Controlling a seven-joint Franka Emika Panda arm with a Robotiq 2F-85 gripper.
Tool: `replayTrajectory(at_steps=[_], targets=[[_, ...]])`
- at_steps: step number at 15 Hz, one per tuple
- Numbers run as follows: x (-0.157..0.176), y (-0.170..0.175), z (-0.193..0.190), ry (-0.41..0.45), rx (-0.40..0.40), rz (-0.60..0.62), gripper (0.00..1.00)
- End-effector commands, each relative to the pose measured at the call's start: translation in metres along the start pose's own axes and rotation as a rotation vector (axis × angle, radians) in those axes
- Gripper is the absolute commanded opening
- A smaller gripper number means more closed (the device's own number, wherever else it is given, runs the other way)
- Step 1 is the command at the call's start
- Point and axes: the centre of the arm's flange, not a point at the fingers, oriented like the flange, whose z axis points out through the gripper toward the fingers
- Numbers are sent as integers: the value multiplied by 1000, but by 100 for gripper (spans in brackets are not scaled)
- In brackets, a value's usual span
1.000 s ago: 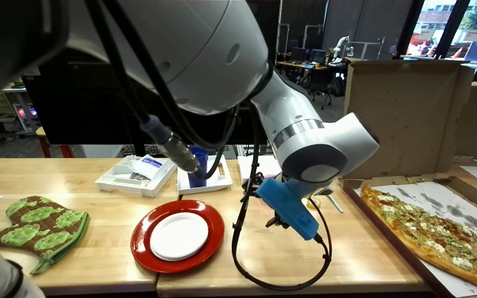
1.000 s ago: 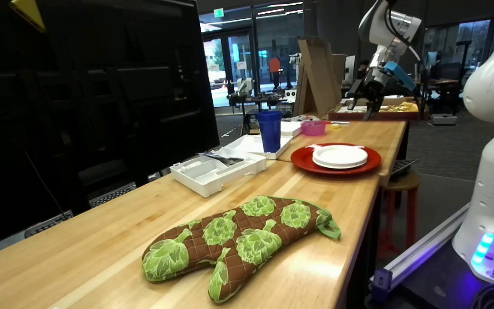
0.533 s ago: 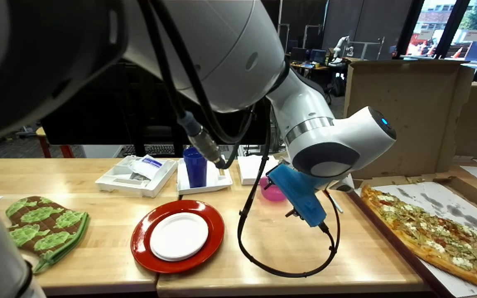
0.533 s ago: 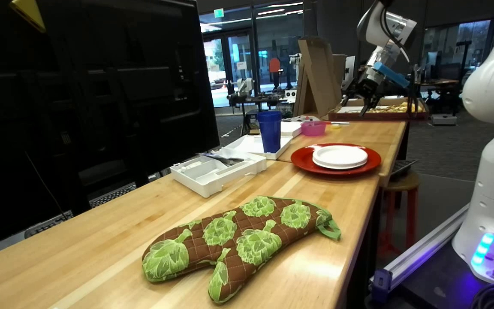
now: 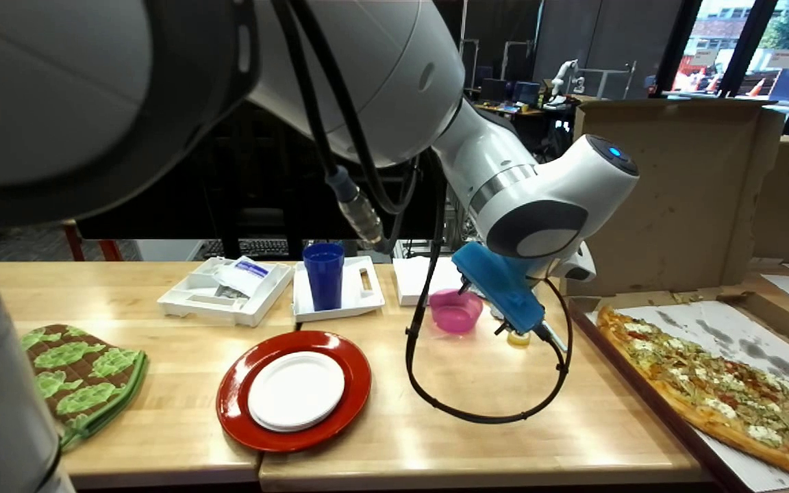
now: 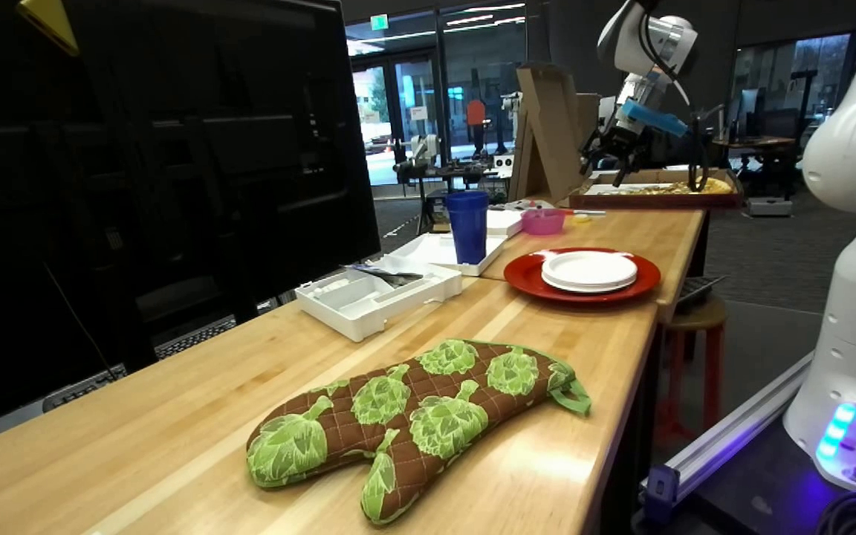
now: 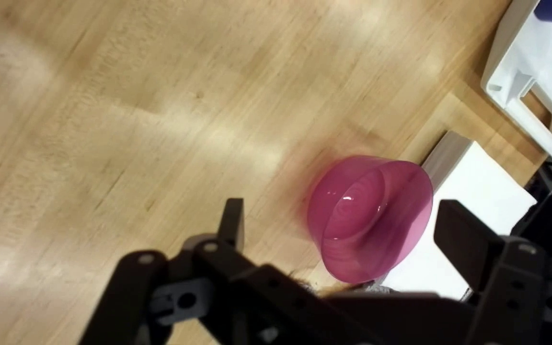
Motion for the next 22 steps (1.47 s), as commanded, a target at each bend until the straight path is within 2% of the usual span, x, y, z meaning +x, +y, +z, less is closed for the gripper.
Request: replayTrajectory(at_steps=[1, 4, 9, 13, 18, 22], targets=[[1, -1, 0, -2, -6, -5, 100], [1, -1, 0, -5, -9, -7, 100], [8, -6, 12, 14, 112, 63, 100], [16, -12, 16, 7, 154, 73, 100], [33, -23, 24, -4, 121, 53, 100], [50, -34, 36, -7, 27, 40, 100]])
